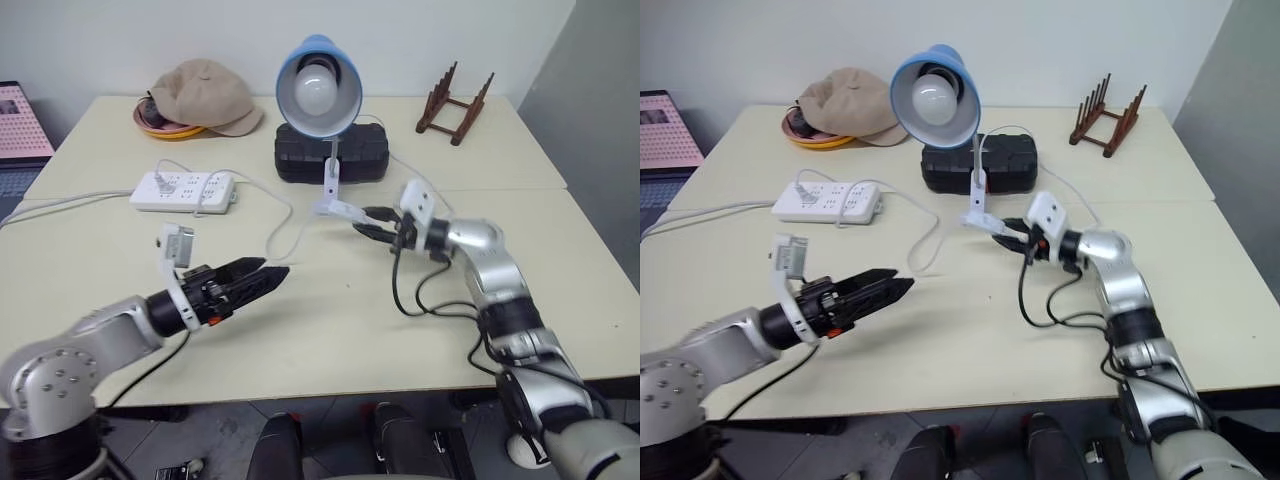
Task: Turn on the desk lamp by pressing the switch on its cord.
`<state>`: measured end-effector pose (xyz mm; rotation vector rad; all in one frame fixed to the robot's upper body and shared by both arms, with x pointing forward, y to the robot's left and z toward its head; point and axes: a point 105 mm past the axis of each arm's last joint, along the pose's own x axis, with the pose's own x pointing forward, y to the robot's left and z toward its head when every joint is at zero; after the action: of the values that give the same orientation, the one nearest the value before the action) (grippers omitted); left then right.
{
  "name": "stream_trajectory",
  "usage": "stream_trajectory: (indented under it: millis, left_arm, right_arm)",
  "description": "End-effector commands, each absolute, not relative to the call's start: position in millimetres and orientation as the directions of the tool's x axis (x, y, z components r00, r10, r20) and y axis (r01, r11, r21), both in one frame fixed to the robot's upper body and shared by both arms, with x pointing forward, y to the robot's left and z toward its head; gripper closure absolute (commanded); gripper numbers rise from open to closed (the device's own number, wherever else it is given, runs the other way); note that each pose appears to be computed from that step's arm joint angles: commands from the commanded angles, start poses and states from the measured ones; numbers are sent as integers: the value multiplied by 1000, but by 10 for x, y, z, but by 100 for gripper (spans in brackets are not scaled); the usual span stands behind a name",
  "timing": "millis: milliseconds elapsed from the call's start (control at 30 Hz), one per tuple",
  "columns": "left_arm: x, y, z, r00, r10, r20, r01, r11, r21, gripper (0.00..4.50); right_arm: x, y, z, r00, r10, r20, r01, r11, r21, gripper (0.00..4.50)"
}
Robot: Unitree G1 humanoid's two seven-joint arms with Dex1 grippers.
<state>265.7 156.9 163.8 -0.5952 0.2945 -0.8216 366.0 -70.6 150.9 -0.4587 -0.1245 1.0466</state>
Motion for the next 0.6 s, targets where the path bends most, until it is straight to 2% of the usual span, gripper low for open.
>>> stream_trajectory:
  millis: [33,133,267,600]
  left_arm:
    - [2711,1394,1730,635,-770,58,611,455,-648,0]
    - [2770,1252,1745,605,-789,108,616,379,-691,0]
    - [2823,1117,1683,565,-820,92,622,350,-700,0]
    - [2876,972,1756,496,-856,146,659,261,-706,0]
  right_arm:
    - [3536,-642,1864,528,849,4,-709,443,-548,342]
    - [3432,-617,1855,529,848,24,-659,429,-618,342]
    - [3306,-572,1926,510,858,68,-634,428,-644,342]
    - [3074,-514,1844,434,900,36,-625,329,-707,342]
